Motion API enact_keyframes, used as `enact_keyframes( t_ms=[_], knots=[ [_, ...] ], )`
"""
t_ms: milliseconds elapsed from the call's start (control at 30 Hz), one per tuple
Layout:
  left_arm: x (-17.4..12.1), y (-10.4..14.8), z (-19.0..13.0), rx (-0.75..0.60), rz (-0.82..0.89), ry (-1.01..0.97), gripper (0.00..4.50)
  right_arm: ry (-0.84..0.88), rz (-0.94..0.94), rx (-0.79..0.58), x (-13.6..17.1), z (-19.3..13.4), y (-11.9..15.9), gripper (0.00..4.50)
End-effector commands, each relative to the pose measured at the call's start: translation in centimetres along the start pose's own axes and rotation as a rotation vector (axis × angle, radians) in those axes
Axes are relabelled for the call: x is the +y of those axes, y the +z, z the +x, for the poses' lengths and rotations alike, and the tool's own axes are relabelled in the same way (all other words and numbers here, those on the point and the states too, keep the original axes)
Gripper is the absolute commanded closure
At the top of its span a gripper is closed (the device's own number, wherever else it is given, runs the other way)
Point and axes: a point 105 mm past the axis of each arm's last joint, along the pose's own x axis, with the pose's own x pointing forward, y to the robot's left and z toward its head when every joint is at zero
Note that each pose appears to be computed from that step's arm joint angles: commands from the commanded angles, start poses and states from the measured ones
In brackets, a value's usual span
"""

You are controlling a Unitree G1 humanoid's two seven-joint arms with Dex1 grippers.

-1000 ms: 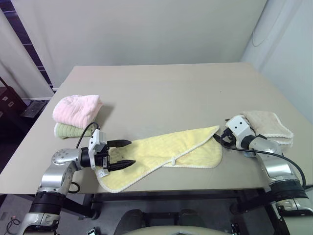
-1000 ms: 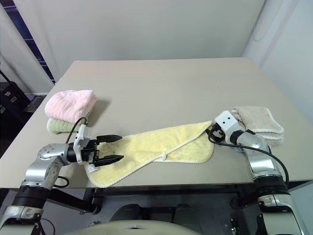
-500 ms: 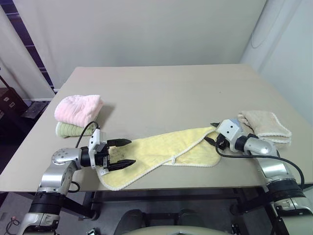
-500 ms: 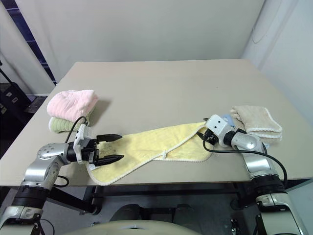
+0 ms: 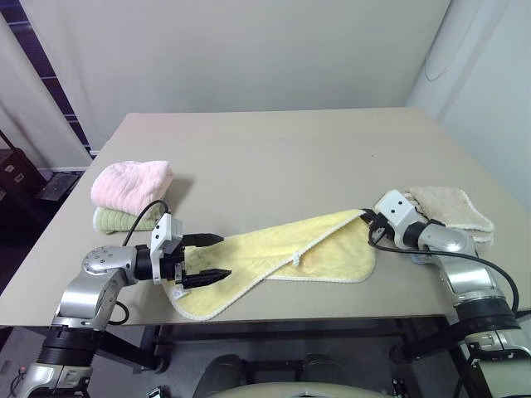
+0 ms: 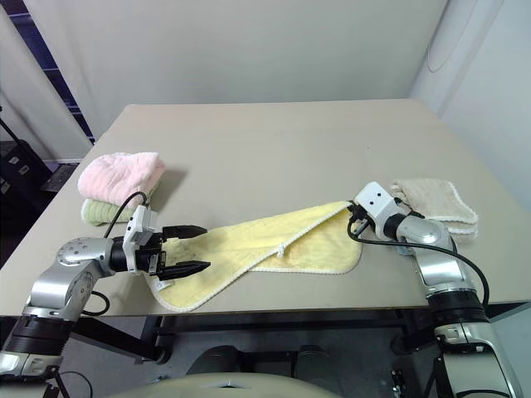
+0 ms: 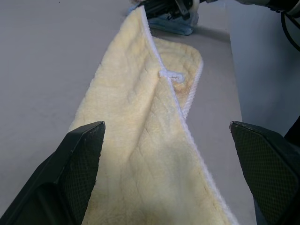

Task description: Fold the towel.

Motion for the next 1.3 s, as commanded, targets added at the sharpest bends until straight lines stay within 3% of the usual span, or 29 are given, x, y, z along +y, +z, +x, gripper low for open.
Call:
enact_keyframes(
  t_ms=[33,400,567,833,933,1067,1300],
  knots=[
    [-0.2,1.7,0.6,0.054,0.037,-0.046,0.0,-0.077,-0.011,-0.103,-1.2,0.8,4.8,4.48],
    [-1.6,1.8,2.2,0.145,0.093,-0.151,0.0,-0.372,0.124,-0.185,-6.8,4.1,11.9,4.48],
    [-2.4,0.6,3.7,0.167,0.074,-0.152,0.0,-0.366,0.151,-0.198,-6.7,5.1,12.8,4.48],
    [-0.9,-1.4,3.8,0.306,0.004,-0.137,0.0,-0.4,0.192,-0.188,-7.1,5.3,12.5,4.48],
    [-0.8,-0.8,3.9,0.283,0.006,-0.119,0.0,-0.453,0.222,-0.221,-8.4,4.6,13.3,4.48],
    [-1.3,0.1,4.6,0.269,0.02,-0.118,0.0,-0.498,0.243,-0.299,-10.1,3.4,16.4,4.48],
    [-2.0,1.6,7.1,0.259,0.029,-0.137,0.0,-0.507,0.258,-0.377,-10.1,2.7,19.7,4.48]
  ],
)
